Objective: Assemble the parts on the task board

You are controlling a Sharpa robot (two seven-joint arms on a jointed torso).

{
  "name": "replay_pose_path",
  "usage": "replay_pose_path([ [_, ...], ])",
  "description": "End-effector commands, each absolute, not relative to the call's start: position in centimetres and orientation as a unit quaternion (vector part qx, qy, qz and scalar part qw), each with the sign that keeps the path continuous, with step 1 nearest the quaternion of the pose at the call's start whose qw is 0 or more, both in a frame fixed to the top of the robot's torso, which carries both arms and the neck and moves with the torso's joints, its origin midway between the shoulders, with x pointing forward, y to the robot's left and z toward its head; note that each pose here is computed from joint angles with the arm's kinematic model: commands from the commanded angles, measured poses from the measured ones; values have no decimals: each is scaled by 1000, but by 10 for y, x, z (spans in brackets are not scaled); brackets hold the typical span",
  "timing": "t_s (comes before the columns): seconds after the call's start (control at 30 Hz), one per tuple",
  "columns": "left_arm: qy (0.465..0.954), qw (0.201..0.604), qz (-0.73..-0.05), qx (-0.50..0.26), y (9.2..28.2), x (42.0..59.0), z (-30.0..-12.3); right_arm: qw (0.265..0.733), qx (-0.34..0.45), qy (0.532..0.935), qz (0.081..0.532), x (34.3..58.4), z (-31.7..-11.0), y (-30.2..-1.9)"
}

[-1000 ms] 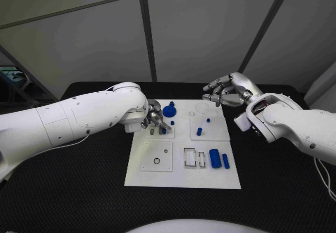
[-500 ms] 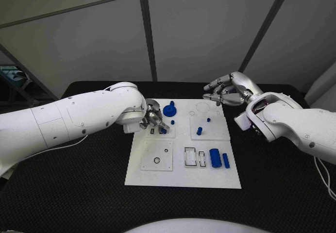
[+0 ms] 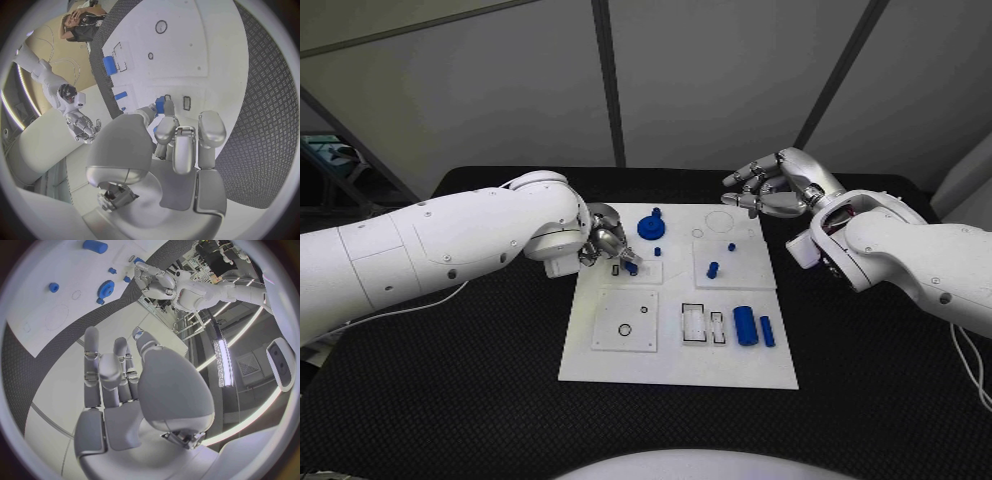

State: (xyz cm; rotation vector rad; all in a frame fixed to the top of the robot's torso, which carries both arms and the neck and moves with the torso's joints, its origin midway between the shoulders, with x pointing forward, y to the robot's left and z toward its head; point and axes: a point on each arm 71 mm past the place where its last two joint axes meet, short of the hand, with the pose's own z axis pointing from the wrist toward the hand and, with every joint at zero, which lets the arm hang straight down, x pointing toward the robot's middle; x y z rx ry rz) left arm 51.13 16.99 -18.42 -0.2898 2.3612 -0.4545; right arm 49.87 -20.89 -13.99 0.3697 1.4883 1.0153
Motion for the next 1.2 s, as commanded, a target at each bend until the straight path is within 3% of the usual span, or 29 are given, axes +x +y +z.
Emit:
replay_pose_path([
  [0.03,901,375,-181,-124,170,512,-181,603,159,644,442,499,-139,-208],
  [0.5,894,400,-165,-113,167,512,-186,602,159,646,442,500,-140,-208],
  [1.2,908,384,-146,-85,162,510,-192,599,158,647,445,499,-140,-206],
])
